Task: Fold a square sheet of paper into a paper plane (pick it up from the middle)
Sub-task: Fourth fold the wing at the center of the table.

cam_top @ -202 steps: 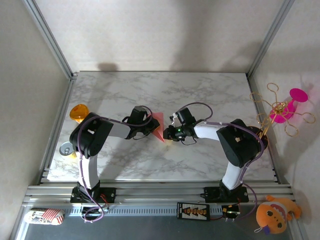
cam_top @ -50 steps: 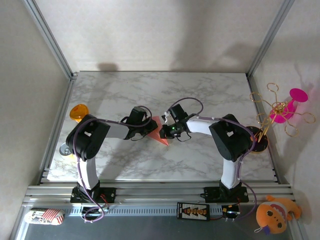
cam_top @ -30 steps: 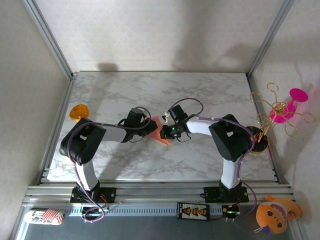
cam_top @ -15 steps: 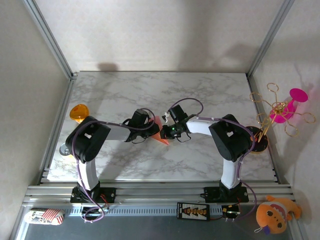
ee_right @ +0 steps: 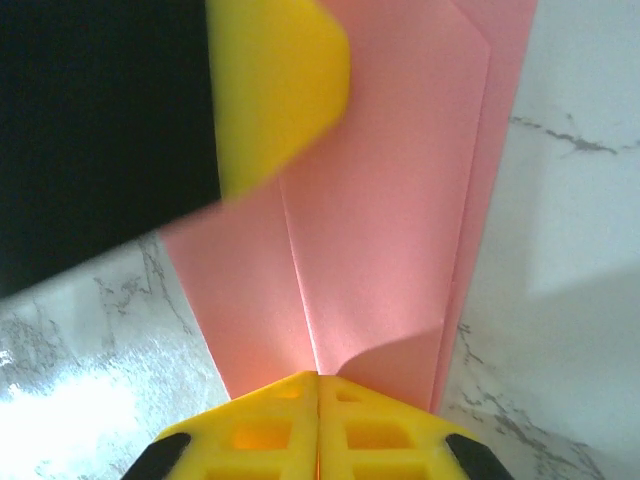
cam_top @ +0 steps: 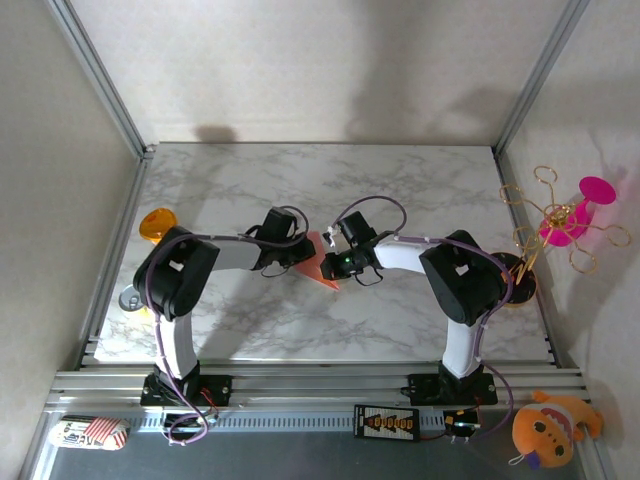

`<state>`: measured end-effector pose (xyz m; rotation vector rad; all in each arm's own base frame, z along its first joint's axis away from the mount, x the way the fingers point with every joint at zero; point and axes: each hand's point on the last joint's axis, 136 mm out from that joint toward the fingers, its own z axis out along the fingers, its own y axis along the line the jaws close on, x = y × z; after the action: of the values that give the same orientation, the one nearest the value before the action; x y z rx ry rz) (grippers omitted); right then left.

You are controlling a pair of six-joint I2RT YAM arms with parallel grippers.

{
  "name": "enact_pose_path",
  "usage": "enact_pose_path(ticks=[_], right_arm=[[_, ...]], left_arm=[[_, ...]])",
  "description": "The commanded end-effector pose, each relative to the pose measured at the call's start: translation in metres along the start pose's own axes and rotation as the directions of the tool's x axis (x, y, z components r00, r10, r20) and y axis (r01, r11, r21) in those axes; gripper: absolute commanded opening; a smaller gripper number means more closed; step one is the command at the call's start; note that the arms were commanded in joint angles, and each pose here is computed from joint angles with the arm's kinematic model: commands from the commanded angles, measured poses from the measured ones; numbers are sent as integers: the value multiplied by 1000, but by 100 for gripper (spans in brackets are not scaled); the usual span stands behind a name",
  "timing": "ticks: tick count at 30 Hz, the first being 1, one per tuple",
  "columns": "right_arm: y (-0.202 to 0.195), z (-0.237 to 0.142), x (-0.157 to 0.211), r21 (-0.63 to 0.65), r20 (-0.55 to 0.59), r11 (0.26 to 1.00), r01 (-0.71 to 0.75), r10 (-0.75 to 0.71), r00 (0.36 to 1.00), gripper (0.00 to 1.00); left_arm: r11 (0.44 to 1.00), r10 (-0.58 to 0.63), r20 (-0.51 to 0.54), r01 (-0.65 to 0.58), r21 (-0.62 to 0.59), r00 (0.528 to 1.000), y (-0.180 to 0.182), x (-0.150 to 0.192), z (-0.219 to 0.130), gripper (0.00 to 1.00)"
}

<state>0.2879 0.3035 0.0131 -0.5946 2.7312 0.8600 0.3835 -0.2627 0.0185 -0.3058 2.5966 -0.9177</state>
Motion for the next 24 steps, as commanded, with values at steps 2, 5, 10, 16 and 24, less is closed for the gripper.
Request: enact_pose_path(ticks=[2, 5, 10, 16, 24], right_arm=[[-66, 4, 92, 256, -260, 964, -68, 136, 956, 8], [-66, 4, 92, 255, -259, 965, -67, 135, 956, 9], [-65, 2, 90, 252, -253, 966, -61, 126, 959, 8], [-58, 2, 79, 222, -226, 974, -53, 104, 969, 9], [-30, 8, 38, 106, -143, 993, -57, 72, 987, 9]], left_arm=[[988, 9, 27, -5, -153, 1000, 46, -26, -1, 11], [980, 6, 36, 2, -197, 999, 60, -40, -3, 12], [961, 3, 72, 17, -276, 997, 81, -68, -11, 12], [958, 30, 131, 9, -285, 991, 74, -101, -32, 12], [995, 8, 207, 12, -94, 978, 12, -96, -74, 14]])
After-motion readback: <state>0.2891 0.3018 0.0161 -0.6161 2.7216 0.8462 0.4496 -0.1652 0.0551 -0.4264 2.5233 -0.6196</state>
